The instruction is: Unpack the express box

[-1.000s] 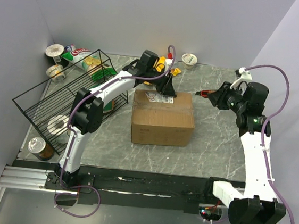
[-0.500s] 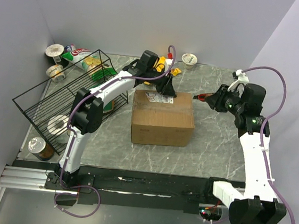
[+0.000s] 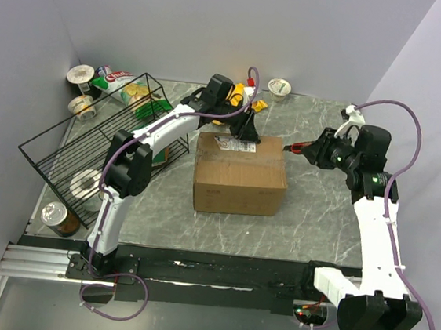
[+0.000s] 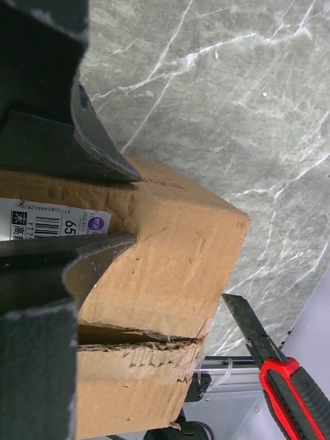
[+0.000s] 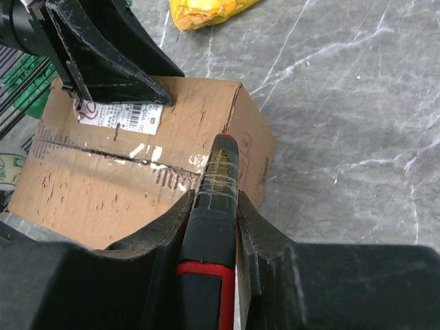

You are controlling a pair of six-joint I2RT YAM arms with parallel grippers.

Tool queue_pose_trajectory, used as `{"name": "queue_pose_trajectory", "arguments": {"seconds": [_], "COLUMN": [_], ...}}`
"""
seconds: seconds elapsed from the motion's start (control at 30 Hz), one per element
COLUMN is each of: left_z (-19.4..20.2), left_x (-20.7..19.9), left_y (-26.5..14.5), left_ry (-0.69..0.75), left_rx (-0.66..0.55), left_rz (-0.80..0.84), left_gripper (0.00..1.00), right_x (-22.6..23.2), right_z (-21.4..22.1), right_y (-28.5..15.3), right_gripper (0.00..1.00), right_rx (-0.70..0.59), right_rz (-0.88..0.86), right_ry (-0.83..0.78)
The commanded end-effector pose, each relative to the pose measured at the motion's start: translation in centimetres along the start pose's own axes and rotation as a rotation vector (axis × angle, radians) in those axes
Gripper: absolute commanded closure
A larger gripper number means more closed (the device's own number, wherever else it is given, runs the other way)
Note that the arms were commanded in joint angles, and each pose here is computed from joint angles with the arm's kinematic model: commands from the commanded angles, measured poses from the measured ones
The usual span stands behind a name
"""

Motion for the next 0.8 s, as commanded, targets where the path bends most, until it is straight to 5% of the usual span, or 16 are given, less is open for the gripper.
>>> {"name": "queue_pose_trajectory", "arguments": {"seconds": [0.0,0.77], "left_z": [4.2,3.6], "left_x": [4.3,7.3], "left_y": [0.3,-0.4], "left_ry": [-0.054,-0.031], "left_rx": [0.106,0.088], "left_rz": [-0.188,-0.319], "left_gripper": [0.99,0.99], "right_x": [0.7,3.2], "right_z": [0.1,4.0], "right_y": [-0.7,-5.5], "right_gripper": [1.00,1.00], "right_rx": [-0.014,0.159], "right_rz": [-0.025,-0.056], "right_ry": [-0.026,0.023]}}
Point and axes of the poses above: each gripper's point midway between its finger pads, its own y axis out along the fingers, its own x axis along the line the jaws close on, z = x × y, the point moved 5 cm from there along -y, back along the fingers, and after that the axes turned 9 degrees about -y, right-handed, at the moved point
